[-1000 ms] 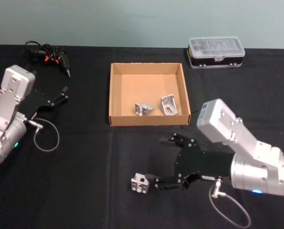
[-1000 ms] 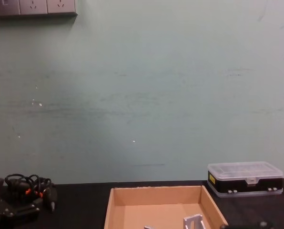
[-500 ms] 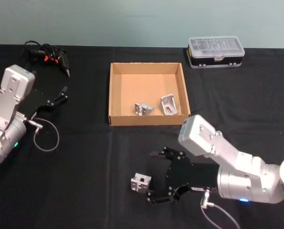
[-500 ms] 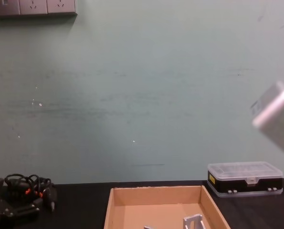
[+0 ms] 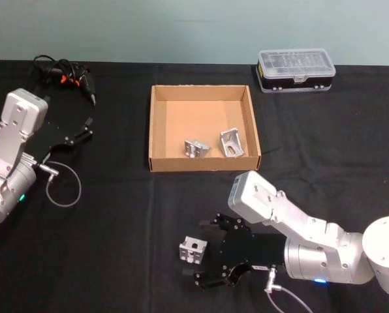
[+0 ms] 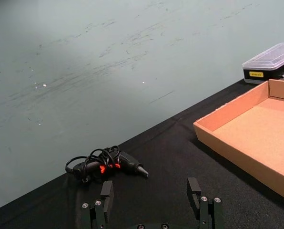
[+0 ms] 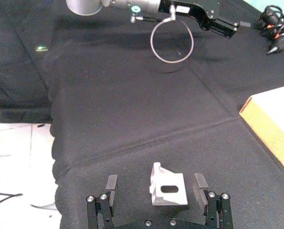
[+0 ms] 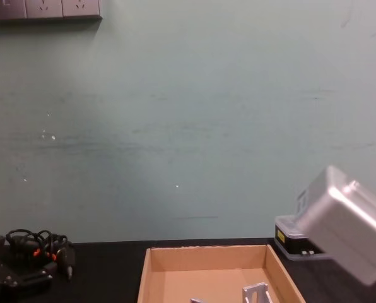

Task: Use one hand to pick up the angle iron from the table and place it into the box.

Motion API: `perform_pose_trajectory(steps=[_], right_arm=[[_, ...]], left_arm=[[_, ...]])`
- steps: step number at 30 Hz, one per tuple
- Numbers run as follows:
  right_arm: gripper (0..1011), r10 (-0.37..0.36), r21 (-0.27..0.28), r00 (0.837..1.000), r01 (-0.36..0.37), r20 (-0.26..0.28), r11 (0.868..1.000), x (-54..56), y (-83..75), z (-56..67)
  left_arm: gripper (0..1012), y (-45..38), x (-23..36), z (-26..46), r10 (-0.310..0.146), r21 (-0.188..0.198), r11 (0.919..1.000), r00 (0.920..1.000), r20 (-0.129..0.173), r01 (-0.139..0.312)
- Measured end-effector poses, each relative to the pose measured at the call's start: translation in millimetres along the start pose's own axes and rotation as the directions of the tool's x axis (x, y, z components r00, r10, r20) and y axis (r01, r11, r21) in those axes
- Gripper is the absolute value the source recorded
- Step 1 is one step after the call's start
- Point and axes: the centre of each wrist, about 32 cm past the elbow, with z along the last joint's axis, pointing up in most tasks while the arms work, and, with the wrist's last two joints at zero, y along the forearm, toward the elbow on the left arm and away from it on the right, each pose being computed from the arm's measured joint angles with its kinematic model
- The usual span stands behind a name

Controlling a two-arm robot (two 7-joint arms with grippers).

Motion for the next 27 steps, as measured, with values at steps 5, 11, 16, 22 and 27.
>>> perform_pose_trajectory(steps=[5, 11, 16, 22, 27], right_arm=[[1003, 0.003, -0.012, 1.000, -0.003, -0.007, 1.000, 0.6, 6.9, -3.6], [1003, 0.002, -0.024, 1.000, -0.003, -0.015, 1.000, 2.0, 13.7, -6.6], [1003, 0.000, -0.027, 1.000, -0.001, -0.023, 1.000, 3.0, 16.9, -8.9], [1002, -0.002, -0.024, 1.000, 0.002, -0.028, 1.000, 3.6, 20.2, -9.6], [1002, -0.004, -0.023, 1.000, 0.003, -0.028, 1.000, 3.7, 21.1, -9.6]], left_arm=[[1011, 0.0, 0.0, 0.0, 0.000, 0.000, 1.0000, 1.0000, 0.000, 0.000], [1011, 0.0, 0.0, 0.0, 0.000, 0.000, 1.0000, 1.0000, 0.000, 0.000], [1011, 0.0, 0.0, 0.0, 0.000, 0.000, 1.0000, 1.0000, 0.000, 0.000], [1011, 0.0, 0.0, 0.0, 0.000, 0.000, 1.0000, 1.0000, 0.000, 0.000], [1011, 0.0, 0.0, 0.0, 0.000, 0.000, 1.0000, 1.0000, 0.000, 0.000]])
